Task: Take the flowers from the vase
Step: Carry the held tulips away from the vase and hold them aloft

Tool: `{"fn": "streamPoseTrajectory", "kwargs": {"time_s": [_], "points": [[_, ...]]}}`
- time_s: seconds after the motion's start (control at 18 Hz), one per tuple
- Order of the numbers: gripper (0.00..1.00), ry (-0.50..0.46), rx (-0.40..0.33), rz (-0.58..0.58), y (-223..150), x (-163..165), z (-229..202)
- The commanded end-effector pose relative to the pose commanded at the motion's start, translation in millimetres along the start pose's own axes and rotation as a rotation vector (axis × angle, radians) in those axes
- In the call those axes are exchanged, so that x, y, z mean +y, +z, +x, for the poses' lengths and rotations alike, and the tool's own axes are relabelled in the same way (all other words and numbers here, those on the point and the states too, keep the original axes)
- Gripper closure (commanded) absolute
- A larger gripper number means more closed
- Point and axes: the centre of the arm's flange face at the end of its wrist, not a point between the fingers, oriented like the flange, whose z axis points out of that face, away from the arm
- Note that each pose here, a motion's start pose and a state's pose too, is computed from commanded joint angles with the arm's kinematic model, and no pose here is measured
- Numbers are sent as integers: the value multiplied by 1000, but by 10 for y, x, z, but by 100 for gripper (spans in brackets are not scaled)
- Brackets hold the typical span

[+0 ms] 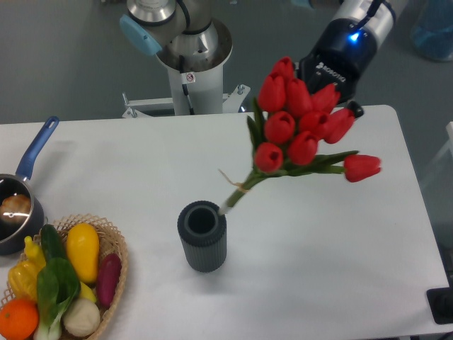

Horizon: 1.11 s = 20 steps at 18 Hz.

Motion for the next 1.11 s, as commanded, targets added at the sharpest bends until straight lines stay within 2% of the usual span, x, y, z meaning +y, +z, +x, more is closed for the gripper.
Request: {"fn": "streamPoseTrajectory", "kwargs": {"time_s": [0.22,0.39,0.61,0.83,0.94,1.11], "points": [[100,74,-131,-233,-5,236,-126],[100,36,-189,-415,45,565,-212],[100,-19,-190,-578,59,783,-220],[100,6,-204,-732,165,911,-236],[100,68,-183,-827,326,930,-219],[100,199,-127,-1031,621,1018,-91]]}}
